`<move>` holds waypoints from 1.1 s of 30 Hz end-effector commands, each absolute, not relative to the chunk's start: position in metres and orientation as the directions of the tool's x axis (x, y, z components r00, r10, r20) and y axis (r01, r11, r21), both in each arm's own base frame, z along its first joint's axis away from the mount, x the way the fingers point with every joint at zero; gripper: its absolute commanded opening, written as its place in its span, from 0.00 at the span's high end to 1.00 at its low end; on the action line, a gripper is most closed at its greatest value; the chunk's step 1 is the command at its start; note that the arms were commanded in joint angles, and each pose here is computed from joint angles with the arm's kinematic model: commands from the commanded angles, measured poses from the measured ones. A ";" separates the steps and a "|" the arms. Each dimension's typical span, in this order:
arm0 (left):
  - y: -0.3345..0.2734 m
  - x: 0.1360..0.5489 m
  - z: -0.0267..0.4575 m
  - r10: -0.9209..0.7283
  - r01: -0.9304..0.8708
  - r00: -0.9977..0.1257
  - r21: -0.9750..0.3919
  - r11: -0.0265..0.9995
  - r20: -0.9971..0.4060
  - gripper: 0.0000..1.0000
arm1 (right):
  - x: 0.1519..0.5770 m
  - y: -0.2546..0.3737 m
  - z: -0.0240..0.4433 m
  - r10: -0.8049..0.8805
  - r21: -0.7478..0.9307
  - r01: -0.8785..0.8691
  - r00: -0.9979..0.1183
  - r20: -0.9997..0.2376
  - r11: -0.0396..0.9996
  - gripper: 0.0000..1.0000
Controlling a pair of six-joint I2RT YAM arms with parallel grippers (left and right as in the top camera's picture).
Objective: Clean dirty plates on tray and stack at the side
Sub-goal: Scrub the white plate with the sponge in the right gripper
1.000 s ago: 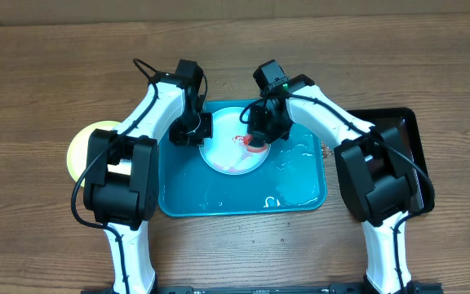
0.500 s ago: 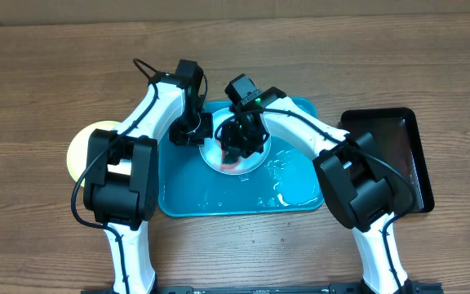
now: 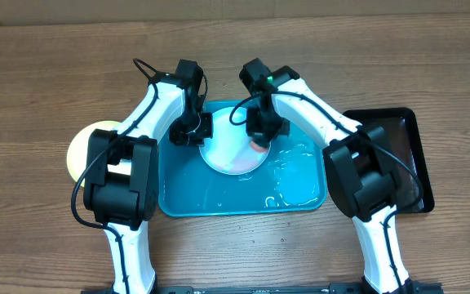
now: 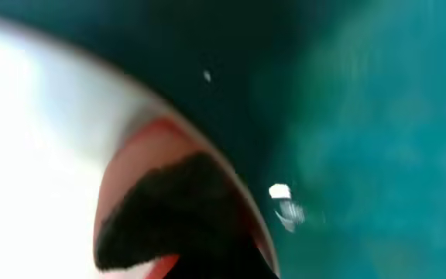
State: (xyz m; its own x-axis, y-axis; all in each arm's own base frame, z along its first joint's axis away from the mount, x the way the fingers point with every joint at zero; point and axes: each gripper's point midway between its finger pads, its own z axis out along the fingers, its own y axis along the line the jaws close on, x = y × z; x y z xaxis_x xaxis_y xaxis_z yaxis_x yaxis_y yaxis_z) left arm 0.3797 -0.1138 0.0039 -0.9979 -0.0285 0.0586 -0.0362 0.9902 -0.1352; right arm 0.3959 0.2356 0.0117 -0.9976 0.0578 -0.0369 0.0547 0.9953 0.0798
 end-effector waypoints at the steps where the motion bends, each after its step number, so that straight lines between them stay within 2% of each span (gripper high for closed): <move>1: -0.115 0.358 -0.031 -0.026 -0.043 -0.988 -0.111 0.993 0.152 0.96 | 0.415 0.237 -0.008 0.051 0.050 0.046 -0.994 -0.097 0.998 0.96; 5: -0.115 0.358 -0.031 -0.026 -0.043 -0.988 -0.111 0.993 0.152 0.96 | 0.404 0.284 -0.025 0.011 0.251 0.007 -1.000 -0.015 0.968 0.96; 8: -0.115 0.358 -0.031 -0.027 -0.044 -0.988 -0.111 0.993 0.152 0.96 | 0.385 0.328 -0.019 -0.079 0.445 -0.048 -0.996 0.052 0.894 0.96; 12: -0.115 0.358 -0.031 -0.027 -0.044 -0.988 -0.111 0.993 0.151 0.96 | 0.355 0.354 -0.009 -0.147 0.533 -0.054 -0.980 0.134 0.845 0.96; 17: -0.114 0.358 -0.031 -0.027 -0.043 -0.988 -0.109 0.993 0.152 0.96 | 0.329 0.334 -0.014 -0.133 0.442 -0.009 -0.959 0.249 0.897 0.96; 21: -0.114 0.358 -0.031 -0.027 -0.043 -0.988 -0.109 0.993 0.152 0.96 | 0.334 0.289 -0.019 -0.057 0.267 0.013 -0.965 0.255 0.964 0.96; 27: -0.114 0.358 -0.031 -0.027 -0.043 -0.988 -0.109 0.993 0.151 0.96 | 0.370 0.199 -0.001 0.084 -0.065 0.078 -0.992 0.098 0.995 0.96; 33: -0.105 0.360 -0.029 -0.020 -0.028 -0.991 -0.058 0.998 0.134 0.96 | 0.398 0.178 0.057 0.122 -0.021 0.123 -0.991 -0.056 0.992 0.96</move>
